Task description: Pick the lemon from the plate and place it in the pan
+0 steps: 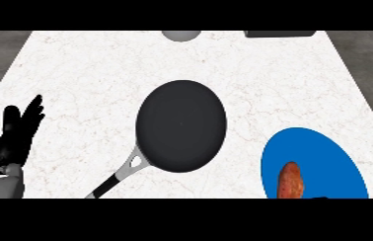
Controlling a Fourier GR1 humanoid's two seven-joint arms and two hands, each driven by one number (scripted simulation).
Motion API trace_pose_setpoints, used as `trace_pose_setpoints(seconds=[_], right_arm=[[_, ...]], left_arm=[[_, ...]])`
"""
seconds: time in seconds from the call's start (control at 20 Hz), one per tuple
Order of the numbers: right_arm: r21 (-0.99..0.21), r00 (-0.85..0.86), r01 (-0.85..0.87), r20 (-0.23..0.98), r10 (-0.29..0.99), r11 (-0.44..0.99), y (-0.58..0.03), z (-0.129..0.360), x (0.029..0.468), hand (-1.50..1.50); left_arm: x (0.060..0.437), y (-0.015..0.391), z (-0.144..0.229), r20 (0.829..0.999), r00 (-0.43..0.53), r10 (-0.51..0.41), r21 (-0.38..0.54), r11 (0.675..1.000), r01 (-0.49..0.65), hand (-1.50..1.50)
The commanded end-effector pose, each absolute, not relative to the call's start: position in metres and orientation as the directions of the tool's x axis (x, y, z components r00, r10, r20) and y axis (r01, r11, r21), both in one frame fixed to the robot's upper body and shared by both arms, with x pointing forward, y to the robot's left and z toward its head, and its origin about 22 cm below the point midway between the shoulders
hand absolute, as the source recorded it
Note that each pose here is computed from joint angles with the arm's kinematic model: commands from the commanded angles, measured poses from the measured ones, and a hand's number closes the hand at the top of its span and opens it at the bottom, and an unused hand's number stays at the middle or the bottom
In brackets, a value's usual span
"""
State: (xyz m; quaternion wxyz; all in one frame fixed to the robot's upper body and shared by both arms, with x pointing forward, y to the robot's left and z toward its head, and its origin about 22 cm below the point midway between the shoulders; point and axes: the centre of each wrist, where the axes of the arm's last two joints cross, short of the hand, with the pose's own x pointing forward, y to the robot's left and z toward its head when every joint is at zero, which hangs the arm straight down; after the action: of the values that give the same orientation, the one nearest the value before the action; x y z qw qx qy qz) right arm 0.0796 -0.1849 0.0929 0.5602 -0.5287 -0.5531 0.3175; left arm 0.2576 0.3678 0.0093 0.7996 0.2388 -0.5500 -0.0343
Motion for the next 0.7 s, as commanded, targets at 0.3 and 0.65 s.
trace_pose_setpoints(seconds=[0.3, 0.65], right_arm=[[-0.872, 0.118, 0.342, 0.410, 0.905, 0.350, -0.120, 0.123, 0.093, 1.50], [-0.809, 0.122, 0.339, 0.544, 0.830, 0.481, -0.096, 0.108, 0.183, 1.50]], left_arm=[[0.268, 0.365, 0.012, 0.869, 0.380, -0.318, 0.412, 0.890, -0.197, 0.00], [0.277, 0.348, 0.014, 0.882, 0.332, -0.335, 0.404, 0.900, -0.164, 0.00]])
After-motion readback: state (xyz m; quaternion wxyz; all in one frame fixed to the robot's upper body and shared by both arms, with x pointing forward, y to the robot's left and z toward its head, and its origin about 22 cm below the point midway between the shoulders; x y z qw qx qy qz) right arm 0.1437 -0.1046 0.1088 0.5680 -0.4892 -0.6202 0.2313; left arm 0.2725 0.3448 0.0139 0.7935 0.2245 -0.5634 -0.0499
